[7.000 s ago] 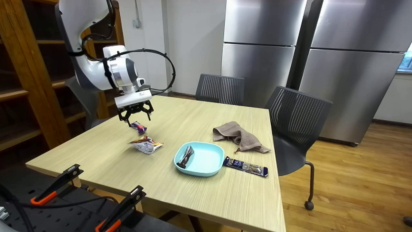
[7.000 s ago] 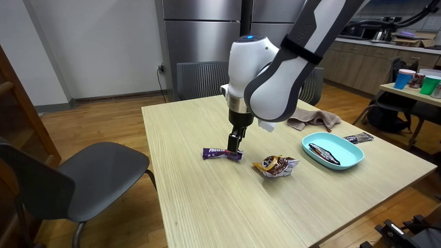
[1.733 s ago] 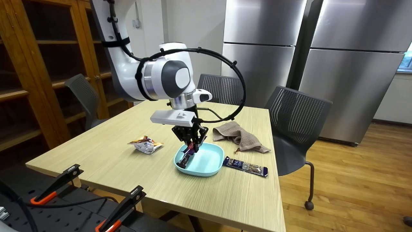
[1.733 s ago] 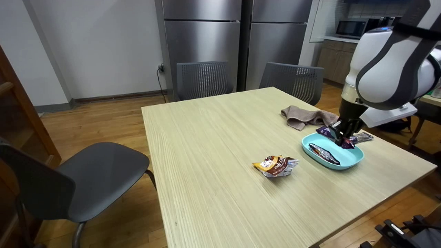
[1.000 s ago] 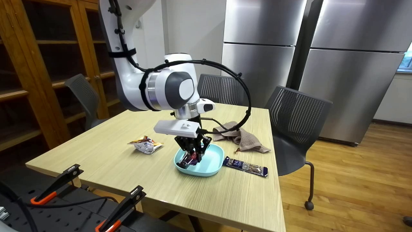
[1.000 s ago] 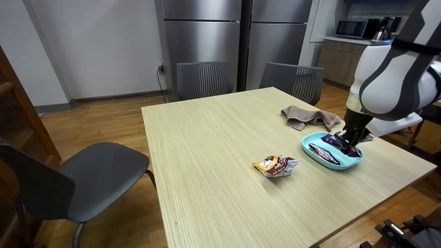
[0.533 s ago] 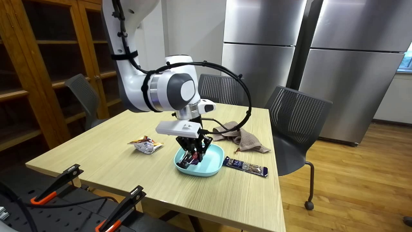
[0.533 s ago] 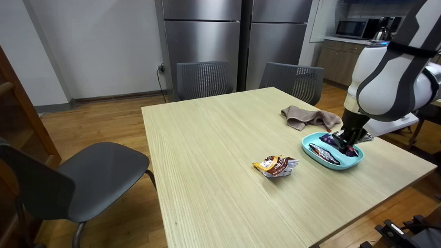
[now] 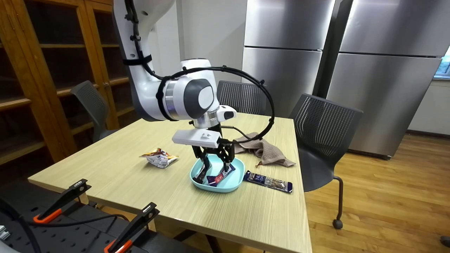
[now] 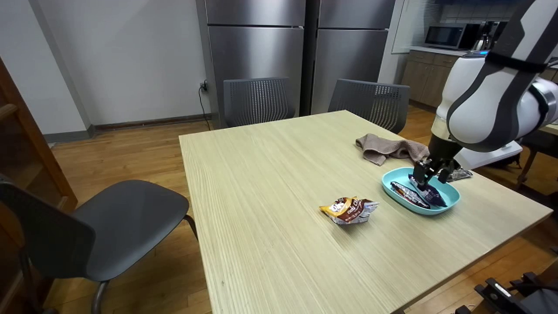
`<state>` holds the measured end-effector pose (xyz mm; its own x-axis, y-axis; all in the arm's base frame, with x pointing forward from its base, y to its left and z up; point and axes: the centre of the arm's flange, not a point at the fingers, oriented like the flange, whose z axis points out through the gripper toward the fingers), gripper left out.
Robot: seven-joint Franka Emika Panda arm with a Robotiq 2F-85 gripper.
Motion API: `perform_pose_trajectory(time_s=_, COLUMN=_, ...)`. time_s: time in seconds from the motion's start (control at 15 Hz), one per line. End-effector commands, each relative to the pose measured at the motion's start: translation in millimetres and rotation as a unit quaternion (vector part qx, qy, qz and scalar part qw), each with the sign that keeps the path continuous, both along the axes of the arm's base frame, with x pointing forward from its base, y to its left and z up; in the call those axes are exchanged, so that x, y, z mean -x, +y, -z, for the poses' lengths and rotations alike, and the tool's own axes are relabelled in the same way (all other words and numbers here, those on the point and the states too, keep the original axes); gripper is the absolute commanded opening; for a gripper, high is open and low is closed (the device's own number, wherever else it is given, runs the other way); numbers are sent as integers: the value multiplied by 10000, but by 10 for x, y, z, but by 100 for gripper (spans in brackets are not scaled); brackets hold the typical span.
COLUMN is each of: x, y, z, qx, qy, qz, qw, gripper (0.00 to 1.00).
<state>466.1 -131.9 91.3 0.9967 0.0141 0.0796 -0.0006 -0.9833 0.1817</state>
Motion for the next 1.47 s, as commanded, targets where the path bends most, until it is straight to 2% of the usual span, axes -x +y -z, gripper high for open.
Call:
perform_pose_trajectory(time_s=0.0, x=9, y=-20, z=-179, qx=-7, qy=-155, qz=99, qw=9998, gripper=100)
perform_pose_trajectory(time_s=0.13, x=-18, y=-121, z=-234, qx=115, qy=-295, qz=475, qw=9984, gripper=100)
perform_pose_trajectory(time_s=0.4, x=-60, y=-463, z=-347, qx=-90, qy=-505, qz=1330, qw=9898, gripper=100)
perform_pose_trajectory(time_s=0.8, x=-38, y=-794, z=-428, qx=-212, qy=-777, qz=2699, qw=9595, gripper=100)
perform_pose_trajectory(time_s=0.87, x=-35, y=-758, z=-434, qx=-87, qy=-828, qz=2635, qw=9611, gripper=100)
perform_pose_trajectory(time_s=0.93, x=-3, y=-810, z=-355, qx=-128, qy=-752, qz=2434, qw=9669, gripper=100)
perform_pose_trajectory(time_s=1.33, x=-17, y=-795, z=-369, qx=-107, qy=-785, qz=2519, qw=9645, gripper=100)
perform_pose_trajectory(time_s=1.4, x=-64, y=-788, z=-360, qx=-139, qy=-810, qz=2680, qw=9599, gripper=100)
